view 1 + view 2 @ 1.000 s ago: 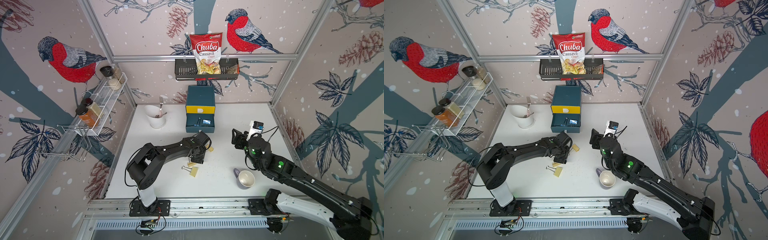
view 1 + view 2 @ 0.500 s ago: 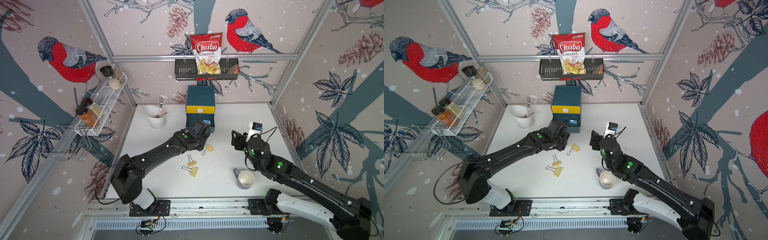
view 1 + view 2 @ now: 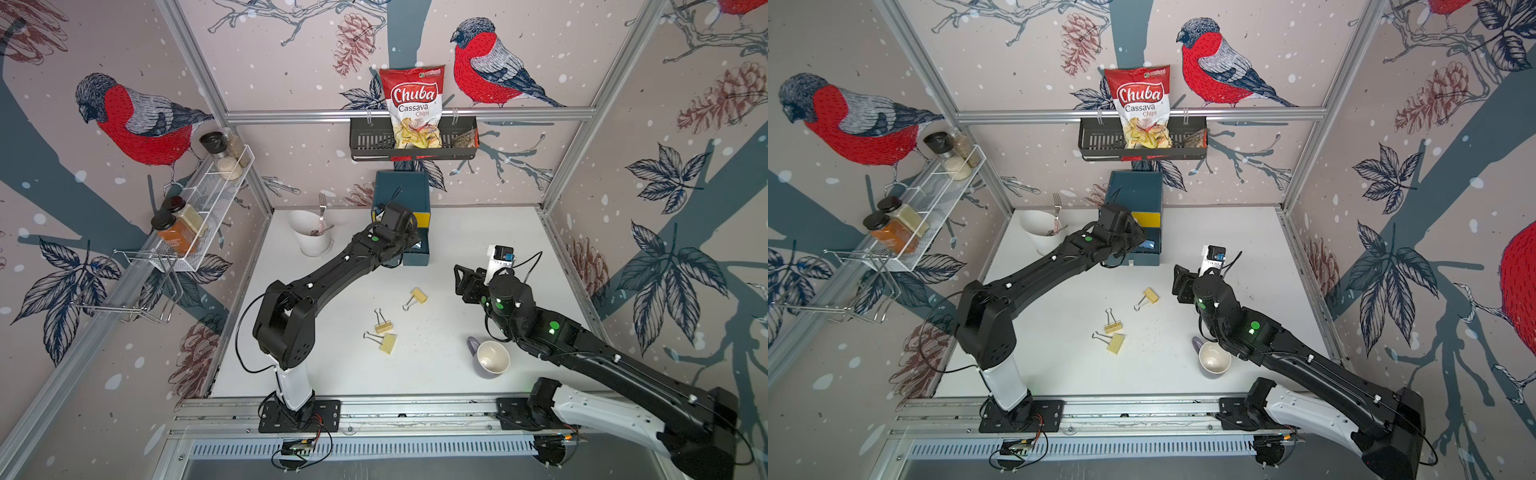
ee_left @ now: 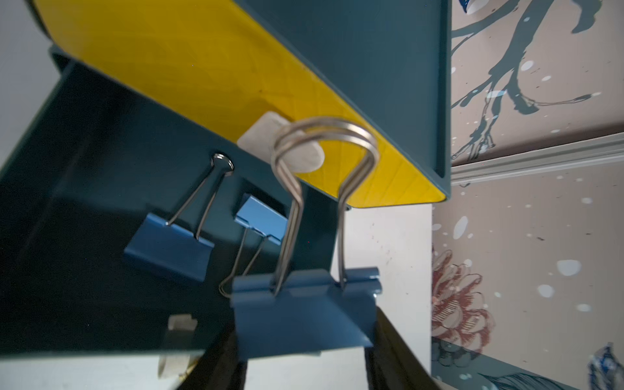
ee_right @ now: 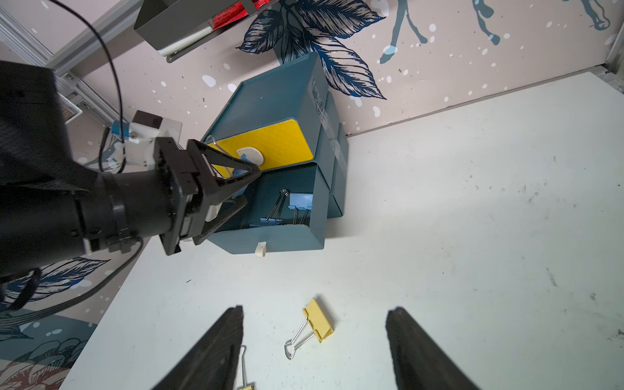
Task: Put the binder clips in the drawer according to color
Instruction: Place the binder clip in the drawer.
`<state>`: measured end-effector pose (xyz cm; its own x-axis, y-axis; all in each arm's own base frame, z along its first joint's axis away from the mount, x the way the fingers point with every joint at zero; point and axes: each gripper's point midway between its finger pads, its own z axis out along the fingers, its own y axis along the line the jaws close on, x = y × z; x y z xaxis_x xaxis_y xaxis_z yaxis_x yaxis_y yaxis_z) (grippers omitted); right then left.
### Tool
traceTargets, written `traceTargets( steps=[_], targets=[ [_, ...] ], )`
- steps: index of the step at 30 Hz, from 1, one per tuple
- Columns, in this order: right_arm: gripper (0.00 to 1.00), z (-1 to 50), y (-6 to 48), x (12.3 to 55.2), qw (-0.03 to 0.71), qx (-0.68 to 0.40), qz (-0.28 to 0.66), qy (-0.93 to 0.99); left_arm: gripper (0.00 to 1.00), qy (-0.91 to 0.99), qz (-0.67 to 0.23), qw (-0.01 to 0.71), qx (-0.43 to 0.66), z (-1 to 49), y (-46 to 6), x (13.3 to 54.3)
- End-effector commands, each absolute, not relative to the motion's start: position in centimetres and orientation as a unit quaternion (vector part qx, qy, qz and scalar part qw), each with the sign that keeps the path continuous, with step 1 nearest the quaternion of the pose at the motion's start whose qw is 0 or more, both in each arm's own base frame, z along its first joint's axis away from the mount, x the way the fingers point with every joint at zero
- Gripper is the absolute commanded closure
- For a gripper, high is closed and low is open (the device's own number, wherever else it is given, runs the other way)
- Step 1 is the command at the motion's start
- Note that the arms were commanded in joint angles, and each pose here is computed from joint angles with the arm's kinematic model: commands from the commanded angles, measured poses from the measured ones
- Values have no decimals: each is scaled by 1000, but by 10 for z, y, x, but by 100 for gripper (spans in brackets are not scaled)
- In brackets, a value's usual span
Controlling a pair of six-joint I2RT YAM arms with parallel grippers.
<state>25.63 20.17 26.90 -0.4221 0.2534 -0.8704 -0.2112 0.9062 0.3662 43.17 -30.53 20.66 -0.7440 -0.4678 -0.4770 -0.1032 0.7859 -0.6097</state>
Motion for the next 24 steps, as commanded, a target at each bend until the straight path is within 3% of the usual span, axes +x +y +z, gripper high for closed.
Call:
traceTargets(
  steps=[1, 6, 11, 16, 21, 24],
  targets=[
    [28, 274, 204, 254, 536, 15, 229, 813, 66, 904, -256, 323, -112, 197, -304, 433],
    [28, 271, 204, 253, 534, 15, 227, 815, 57, 912, -238, 317, -111, 183, -301, 433],
    [28, 269, 207, 254, 531, 13, 227, 816, 35, 908, -236, 328, -114, 191, -296, 432],
    [28, 269, 208, 254, 531, 11, 227, 816, 29, 888, -237, 375, -118, 230, -288, 428],
    [28, 267, 208, 254, 530, 11, 227, 817, 31, 866, -260, 404, -136, 257, -278, 408],
    [28, 265, 208, 253, 527, 10, 228, 818, 44, 841, -329, 397, -165, 249, -271, 382]
  ],
)
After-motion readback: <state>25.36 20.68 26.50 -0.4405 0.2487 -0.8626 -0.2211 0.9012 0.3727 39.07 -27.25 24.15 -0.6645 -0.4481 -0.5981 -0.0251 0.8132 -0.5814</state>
